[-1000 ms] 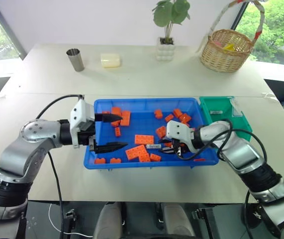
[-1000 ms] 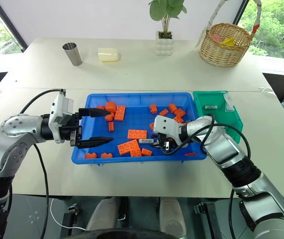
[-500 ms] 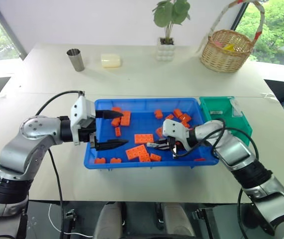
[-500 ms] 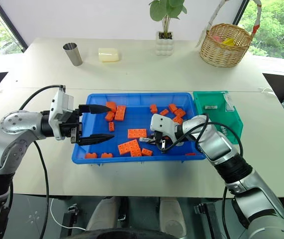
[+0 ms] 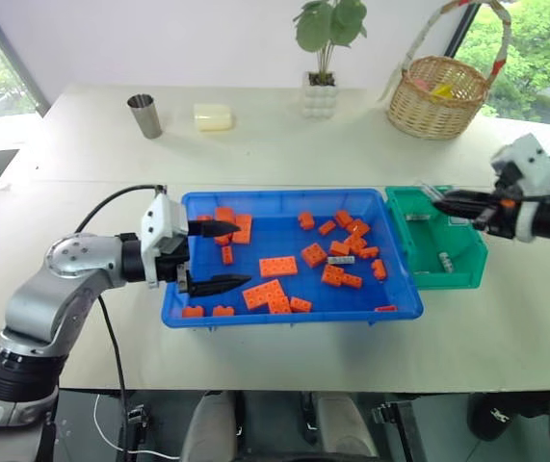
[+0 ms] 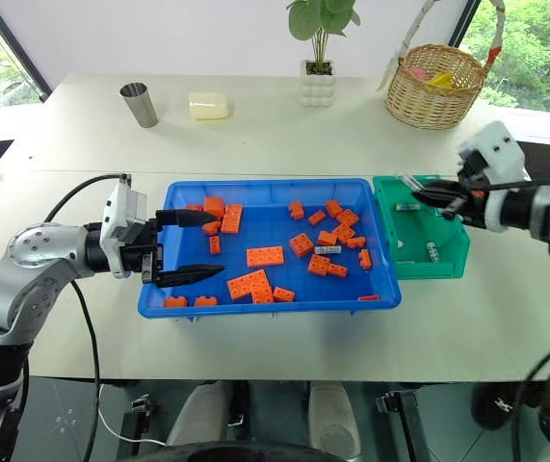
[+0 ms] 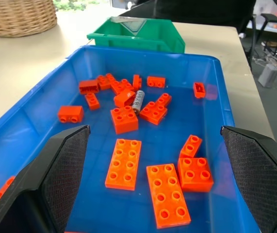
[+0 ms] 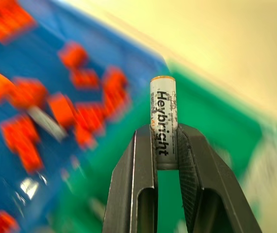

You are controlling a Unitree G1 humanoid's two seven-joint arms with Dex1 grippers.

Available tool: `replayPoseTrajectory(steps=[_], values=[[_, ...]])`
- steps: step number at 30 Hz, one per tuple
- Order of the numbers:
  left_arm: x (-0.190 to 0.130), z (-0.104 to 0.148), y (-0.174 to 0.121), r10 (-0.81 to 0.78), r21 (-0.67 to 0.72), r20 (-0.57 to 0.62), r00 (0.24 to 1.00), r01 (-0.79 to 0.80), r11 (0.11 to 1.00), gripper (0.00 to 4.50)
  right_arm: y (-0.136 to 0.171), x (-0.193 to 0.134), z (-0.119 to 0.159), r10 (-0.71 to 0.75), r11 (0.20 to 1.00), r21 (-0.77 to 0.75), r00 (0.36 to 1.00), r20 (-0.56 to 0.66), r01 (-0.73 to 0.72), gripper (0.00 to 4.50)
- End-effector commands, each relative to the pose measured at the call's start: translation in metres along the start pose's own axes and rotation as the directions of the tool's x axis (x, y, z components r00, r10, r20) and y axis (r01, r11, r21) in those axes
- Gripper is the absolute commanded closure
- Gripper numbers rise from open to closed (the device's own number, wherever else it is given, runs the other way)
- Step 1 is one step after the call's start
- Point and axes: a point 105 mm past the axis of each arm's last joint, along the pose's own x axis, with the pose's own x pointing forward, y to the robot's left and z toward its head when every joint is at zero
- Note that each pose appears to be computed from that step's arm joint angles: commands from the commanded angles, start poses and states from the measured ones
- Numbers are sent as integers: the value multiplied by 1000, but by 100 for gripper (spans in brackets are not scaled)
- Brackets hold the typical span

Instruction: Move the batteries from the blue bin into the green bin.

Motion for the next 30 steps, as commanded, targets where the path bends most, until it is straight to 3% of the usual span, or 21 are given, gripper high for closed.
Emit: replayPoseTrajectory(steps=[1, 2, 3, 6, 11, 17, 30], values=[[2, 9, 0, -8, 49, 18, 1000, 7, 999, 0, -10, -6, 1, -77, 997, -3, 997, 15, 77, 443], [1, 9, 1, -9, 51, 16, 1000, 8, 999, 0, -8, -2, 1, -75, 997, 4, 997, 24, 75, 443], [0, 8, 2, -9, 52, 13, 1000, 8, 999, 0, -7, 2, 3, -72, 997, 3, 997, 32, 72, 336], [-1, 8, 3, -9, 56, 7, 1000, 8, 998, 0, -5, 7, 11, -71, 997, -33, 996, 53, 73, 197], [-2, 8, 4, -4, 63, 11, 1000, 4, 998, 0, 35, 29, 28, 127, 962, -248, 991, 50, -111, 197], [-1, 8, 2, 3, 66, 15, 1000, -4, 998, 0, 77, 57, 17, 358, 852, -381, 930, -78, -360, 197], [-12, 7, -1, 62, 62, 2, 998, -62, 996, 0, 85, 97, -6, 411, 800, -403, 895, -171, -444, 197]])
